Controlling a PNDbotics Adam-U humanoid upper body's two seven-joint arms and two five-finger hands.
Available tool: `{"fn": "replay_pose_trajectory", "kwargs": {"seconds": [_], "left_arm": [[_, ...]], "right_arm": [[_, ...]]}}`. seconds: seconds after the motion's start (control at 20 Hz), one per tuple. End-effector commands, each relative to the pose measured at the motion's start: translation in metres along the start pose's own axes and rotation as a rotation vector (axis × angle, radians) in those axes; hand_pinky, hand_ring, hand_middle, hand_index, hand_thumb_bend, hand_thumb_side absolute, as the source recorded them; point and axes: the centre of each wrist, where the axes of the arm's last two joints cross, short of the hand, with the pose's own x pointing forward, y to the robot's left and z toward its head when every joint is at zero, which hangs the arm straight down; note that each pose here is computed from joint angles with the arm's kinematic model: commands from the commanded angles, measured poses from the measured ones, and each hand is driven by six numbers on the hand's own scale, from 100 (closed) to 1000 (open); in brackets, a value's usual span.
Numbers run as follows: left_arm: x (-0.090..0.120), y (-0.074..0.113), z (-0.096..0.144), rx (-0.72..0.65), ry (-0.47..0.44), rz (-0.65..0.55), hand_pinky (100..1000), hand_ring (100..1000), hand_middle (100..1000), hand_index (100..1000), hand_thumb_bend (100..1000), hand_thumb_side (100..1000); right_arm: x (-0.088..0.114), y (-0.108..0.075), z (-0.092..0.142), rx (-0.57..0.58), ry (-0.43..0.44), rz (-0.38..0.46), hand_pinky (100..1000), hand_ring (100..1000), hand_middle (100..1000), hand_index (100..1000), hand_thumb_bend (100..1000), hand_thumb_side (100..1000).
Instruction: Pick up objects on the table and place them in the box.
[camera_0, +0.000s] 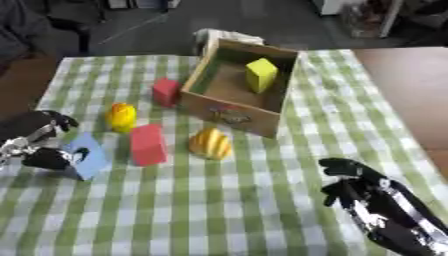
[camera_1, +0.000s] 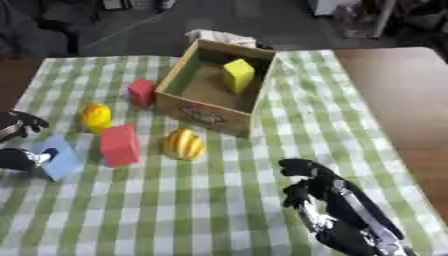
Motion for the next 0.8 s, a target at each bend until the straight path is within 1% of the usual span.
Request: {"fn": "replay_pose_trajectory", "kwargs": {"seconds": [0.05,0.3,0.45,0.8], "left_arm": [[-0.004,0.008,0.001,0.013,-0.001,-0.007,744,717,738,887,314,735],[-0.006,0.020,0.006,0.069,-0.006,0.005,747,721,739,887,304,732],[-0.005,0.023,0.010,0.078,-0.020,0.002,750,724,742,887,323,760],[0.001,0.009,0.006,-0.007,-0.036,-0.021,749,723,743,887,352,790]], "right_arm": [[0.004,-0.005,0.000,0.005,-0.007,0.023,723,523,846,780,100,467],[0.004,-0.004,0.001,0.002,-0.003,0.023,723,522,844,779,100,468],[0.004,-0.004,0.001,0.001,-0.002,0.024,723,522,843,779,100,468],[0.004,-0.004,0.001,0.000,0.000,0.025,722,521,842,779,100,468]]}}
